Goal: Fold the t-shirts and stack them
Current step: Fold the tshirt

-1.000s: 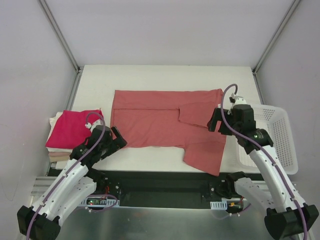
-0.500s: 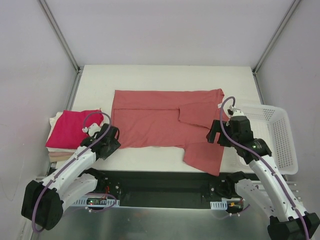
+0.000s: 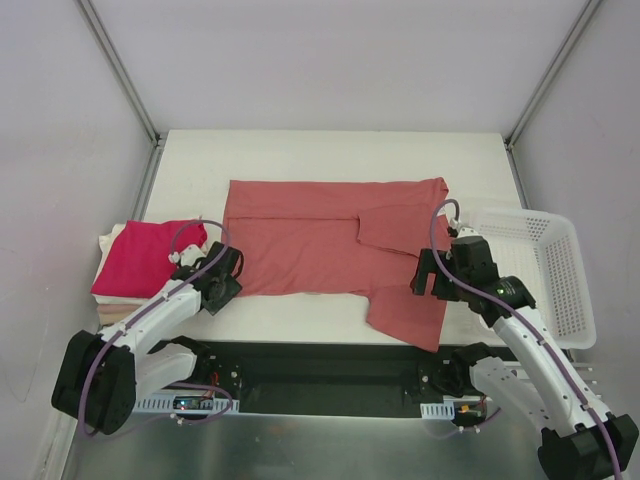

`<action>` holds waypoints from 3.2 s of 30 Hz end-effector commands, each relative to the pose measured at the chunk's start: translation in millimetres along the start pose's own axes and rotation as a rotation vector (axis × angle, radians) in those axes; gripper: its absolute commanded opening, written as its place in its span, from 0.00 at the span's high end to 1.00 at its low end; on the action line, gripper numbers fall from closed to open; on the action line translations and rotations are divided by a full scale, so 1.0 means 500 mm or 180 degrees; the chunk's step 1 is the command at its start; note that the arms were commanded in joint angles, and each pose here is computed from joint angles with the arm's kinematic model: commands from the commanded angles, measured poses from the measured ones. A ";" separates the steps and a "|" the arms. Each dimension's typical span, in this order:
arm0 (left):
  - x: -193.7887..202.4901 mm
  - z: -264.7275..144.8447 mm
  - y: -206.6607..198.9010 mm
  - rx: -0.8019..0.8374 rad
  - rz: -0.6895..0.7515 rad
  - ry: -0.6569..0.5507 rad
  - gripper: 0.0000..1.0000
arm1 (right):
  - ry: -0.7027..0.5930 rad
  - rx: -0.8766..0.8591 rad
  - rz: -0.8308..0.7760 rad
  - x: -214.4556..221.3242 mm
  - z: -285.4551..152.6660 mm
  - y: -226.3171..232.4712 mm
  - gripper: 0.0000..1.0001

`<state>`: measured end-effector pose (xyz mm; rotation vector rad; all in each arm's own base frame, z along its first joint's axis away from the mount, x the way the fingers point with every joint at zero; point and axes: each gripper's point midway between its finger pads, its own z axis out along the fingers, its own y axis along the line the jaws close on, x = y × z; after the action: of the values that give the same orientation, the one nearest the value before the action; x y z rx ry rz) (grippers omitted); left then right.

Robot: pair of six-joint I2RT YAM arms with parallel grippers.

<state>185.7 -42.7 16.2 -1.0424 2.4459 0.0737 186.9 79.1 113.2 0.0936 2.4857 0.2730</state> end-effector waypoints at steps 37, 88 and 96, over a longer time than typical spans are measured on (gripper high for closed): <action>-0.038 0.014 0.000 0.0277 -0.0252 -0.0265 1.00 | 0.1153 0.0579 -0.0677 0.211 -0.014 -0.001 0.03; -0.099 -0.037 -0.041 0.0685 -0.0360 -0.0413 1.00 | 0.1095 0.0918 -0.0779 0.129 0.018 0.048 1.00; -0.155 -0.056 -0.094 0.0732 -0.0313 -0.0493 1.00 | 0.0471 0.1012 -0.0600 -0.067 0.005 0.075 1.00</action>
<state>230.6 -32.1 61.3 -1.0453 2.2296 -0.1504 181.1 124.9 102.6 -0.0551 2.7475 -0.1200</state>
